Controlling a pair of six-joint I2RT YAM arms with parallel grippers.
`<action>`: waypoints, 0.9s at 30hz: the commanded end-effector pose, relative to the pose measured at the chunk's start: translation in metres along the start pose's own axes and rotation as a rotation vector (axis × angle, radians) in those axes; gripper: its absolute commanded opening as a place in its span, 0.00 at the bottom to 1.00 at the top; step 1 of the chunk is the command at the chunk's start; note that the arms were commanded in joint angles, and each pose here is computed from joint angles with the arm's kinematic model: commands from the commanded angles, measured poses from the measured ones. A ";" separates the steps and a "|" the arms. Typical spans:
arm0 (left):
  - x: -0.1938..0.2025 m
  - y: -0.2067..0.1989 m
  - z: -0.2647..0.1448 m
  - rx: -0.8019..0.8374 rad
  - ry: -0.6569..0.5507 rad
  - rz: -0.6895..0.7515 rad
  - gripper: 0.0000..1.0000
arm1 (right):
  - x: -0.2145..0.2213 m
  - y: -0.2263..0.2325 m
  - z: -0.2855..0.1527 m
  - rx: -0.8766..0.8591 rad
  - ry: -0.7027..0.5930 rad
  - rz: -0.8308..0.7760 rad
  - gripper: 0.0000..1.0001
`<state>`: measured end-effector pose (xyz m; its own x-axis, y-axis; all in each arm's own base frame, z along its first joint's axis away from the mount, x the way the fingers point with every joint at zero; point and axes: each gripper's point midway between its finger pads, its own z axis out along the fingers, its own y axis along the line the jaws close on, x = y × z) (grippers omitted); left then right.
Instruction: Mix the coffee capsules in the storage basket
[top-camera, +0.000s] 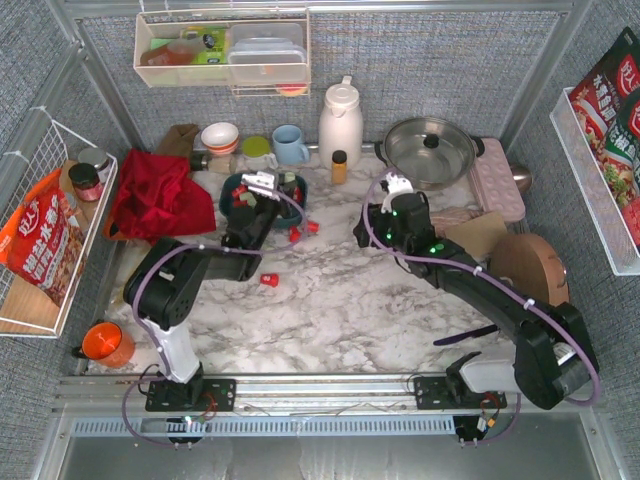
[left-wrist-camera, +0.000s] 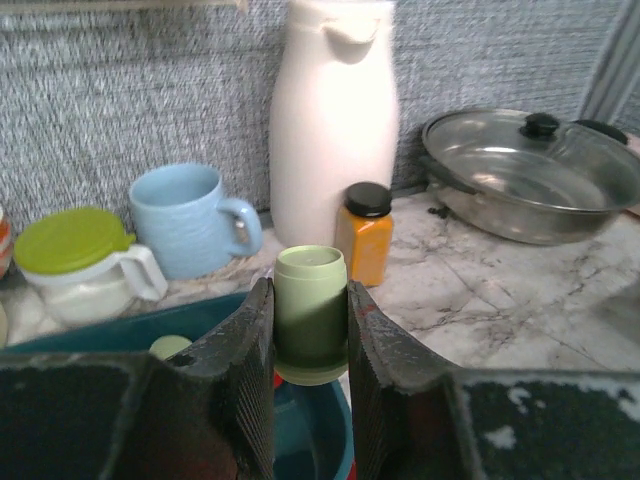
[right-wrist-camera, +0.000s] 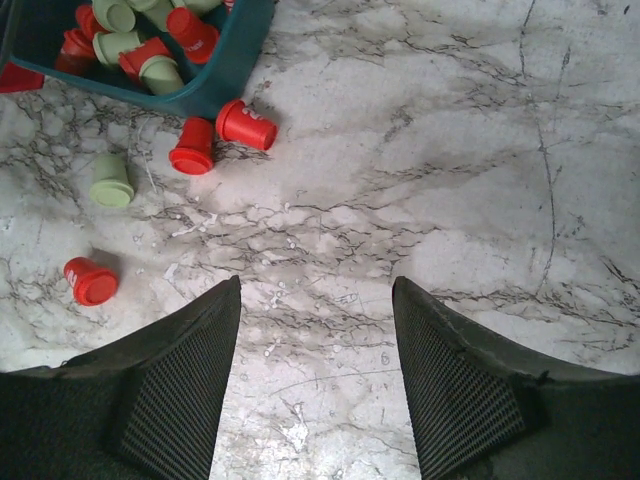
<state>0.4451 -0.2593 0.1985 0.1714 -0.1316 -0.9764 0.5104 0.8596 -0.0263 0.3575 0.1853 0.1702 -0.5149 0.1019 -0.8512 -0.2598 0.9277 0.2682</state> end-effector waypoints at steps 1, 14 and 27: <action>0.029 0.023 0.008 -0.134 0.116 -0.110 0.14 | -0.003 -0.007 0.003 0.038 -0.014 -0.029 0.66; 0.064 0.029 0.007 -0.206 0.133 -0.239 0.66 | 0.047 0.040 0.068 -0.284 0.161 -0.217 0.66; 0.040 0.029 -0.061 -0.270 0.267 -0.298 0.99 | 0.066 0.065 0.143 -0.697 0.213 -0.845 0.62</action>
<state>0.4290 -0.2192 0.1596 -0.0756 -0.2967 -0.9520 0.3243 0.8955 -0.3048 0.4275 0.2996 0.0856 -0.2978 -0.4501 -0.8419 -0.8590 0.5110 0.0307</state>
